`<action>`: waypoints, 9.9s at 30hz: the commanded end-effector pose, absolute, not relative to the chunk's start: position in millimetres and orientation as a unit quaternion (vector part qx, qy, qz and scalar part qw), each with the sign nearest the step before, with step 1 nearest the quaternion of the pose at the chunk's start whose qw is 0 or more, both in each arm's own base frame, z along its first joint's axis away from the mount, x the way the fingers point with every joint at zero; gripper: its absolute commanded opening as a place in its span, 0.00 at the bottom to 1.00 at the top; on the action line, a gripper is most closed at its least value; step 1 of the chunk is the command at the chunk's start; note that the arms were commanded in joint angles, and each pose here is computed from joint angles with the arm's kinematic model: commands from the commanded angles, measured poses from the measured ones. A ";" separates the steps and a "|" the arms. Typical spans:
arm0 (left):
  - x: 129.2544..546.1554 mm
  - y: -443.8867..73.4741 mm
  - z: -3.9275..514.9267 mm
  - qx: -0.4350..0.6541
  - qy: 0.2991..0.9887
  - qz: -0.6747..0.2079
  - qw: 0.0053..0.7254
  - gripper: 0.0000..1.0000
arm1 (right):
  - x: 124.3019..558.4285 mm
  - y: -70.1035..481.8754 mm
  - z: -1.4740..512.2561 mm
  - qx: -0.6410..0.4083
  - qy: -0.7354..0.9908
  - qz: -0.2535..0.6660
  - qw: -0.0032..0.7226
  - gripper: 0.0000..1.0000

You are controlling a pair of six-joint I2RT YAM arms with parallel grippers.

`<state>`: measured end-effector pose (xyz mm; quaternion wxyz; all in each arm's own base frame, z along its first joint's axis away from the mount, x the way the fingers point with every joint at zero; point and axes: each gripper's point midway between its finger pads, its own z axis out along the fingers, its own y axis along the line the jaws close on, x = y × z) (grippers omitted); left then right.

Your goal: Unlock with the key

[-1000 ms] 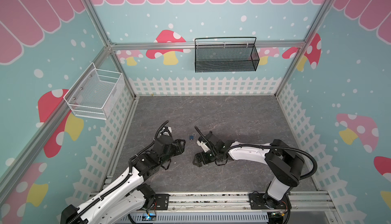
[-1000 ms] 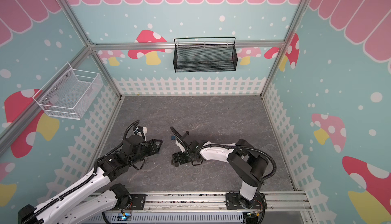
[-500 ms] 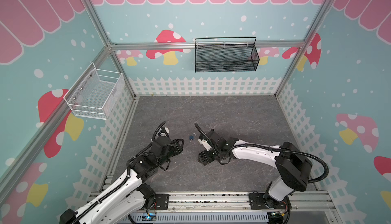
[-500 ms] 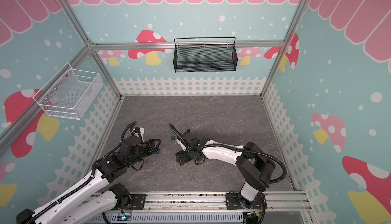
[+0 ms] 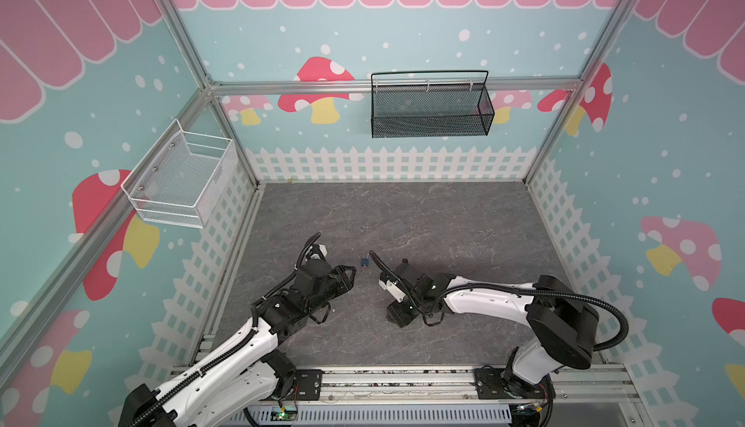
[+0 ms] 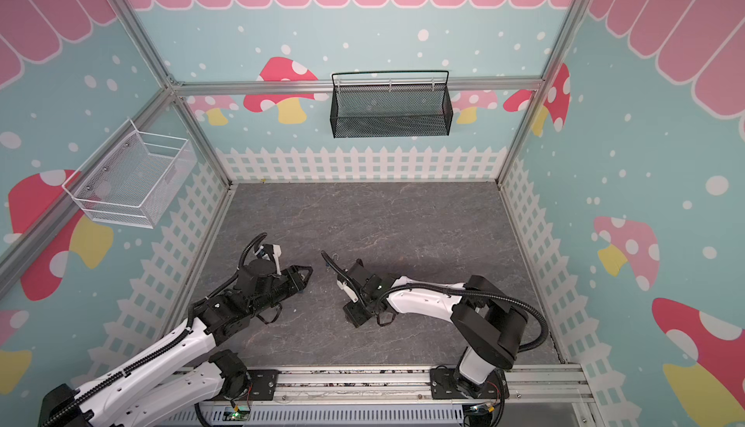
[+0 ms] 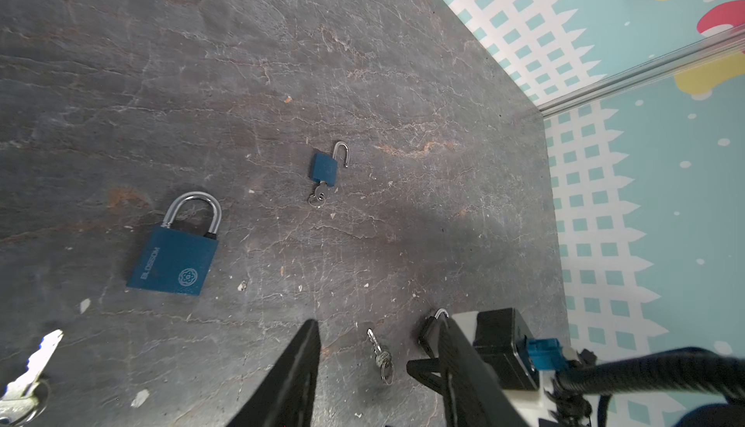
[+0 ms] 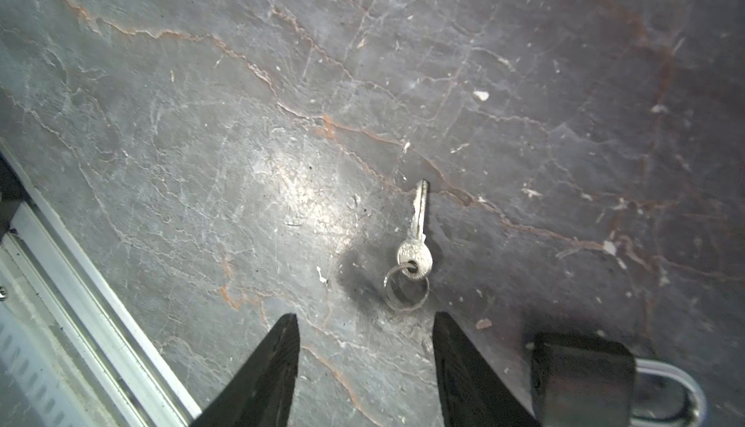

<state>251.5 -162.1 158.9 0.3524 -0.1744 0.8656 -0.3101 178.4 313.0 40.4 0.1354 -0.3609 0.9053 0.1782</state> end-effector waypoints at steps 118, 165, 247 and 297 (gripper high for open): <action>265.5 -254.9 242.5 -0.036 0.751 -0.543 0.374 0.48 | 210.6 308.8 196.5 -0.279 0.780 0.504 0.247 0.00; 259.6 -285.7 252.6 0.013 0.729 -0.571 0.377 0.12 | 234.8 297.5 230.2 -0.195 0.756 0.565 0.267 0.00; 256.7 -312.3 291.2 0.134 0.708 -0.571 0.393 0.00 | 229.8 286.0 257.3 -0.270 0.681 0.621 0.278 0.20; 215.2 -315.0 137.2 0.170 0.918 -0.261 0.244 0.51 | 230.6 192.1 121.4 -0.102 0.837 0.485 0.232 0.00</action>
